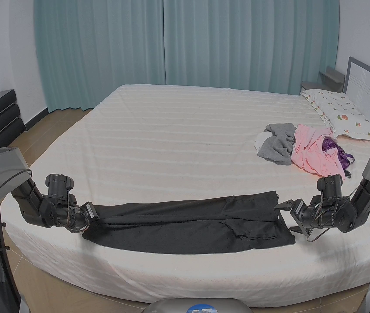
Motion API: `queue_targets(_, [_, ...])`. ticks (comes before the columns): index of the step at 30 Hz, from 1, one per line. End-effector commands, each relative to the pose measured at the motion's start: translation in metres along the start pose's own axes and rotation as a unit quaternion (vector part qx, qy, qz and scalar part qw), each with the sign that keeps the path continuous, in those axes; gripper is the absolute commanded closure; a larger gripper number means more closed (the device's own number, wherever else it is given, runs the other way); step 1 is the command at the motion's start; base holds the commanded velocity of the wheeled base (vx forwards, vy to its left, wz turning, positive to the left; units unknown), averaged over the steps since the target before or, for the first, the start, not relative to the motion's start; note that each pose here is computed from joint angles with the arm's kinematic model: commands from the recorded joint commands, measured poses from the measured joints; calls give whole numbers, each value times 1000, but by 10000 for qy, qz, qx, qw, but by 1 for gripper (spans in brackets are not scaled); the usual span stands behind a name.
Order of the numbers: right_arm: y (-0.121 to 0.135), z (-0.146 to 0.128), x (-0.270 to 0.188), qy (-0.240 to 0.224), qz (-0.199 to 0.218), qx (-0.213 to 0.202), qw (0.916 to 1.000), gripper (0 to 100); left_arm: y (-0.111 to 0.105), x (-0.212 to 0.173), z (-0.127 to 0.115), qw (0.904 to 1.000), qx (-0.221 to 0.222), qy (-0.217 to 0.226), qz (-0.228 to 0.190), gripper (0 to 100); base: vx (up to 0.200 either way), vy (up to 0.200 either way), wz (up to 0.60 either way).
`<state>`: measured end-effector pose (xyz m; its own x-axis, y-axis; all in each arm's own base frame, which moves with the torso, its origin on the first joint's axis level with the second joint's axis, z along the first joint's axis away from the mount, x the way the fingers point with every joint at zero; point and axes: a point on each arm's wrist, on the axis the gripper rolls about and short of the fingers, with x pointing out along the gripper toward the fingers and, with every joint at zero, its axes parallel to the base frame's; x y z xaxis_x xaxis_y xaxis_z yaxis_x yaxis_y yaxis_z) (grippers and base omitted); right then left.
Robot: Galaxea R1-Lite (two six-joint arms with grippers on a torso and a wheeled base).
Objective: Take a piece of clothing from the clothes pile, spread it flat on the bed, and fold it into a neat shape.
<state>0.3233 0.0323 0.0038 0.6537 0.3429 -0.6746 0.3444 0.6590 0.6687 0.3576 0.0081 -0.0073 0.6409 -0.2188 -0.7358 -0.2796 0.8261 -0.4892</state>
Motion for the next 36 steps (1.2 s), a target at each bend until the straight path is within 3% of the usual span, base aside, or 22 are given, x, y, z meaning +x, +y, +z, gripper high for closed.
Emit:
queue_targets(1, [0, 0, 0, 2, 2, -1, 10000, 0, -1, 1, 1, 10000, -2, -16, -5, 100, 0, 0, 0])
queue_targets(4, [0, 0, -1, -2, 7, -3, 10000, 0, -3, -1, 2, 10000, -9, -51, -32, 100, 0, 0, 0])
queue_targets(14, [1, 0, -1, -12, 18, -7, 10000, 0, -19, -9, 3, 9997, -12, -156, -189, 100, 0, -200, 0])
queue_targets(21, [1, 1, -2, 2, 52, 62, 10000, 0, -47, -28, 5, 9981, -144, -322, -503, 100, 0, -200, 0])
queue_targets(28, [4, 1, -5, 35, 156, 82, 9998, 0, -74, -37, 2, 9962, 81, -379, -784, 100, 0, -200, 0])
queue_targets(36, [4, 1, -5, 39, 151, 92, 9998, 0, -108, -41, 0, 9962, 149, -367, -772, 100, 0, -200, 0])
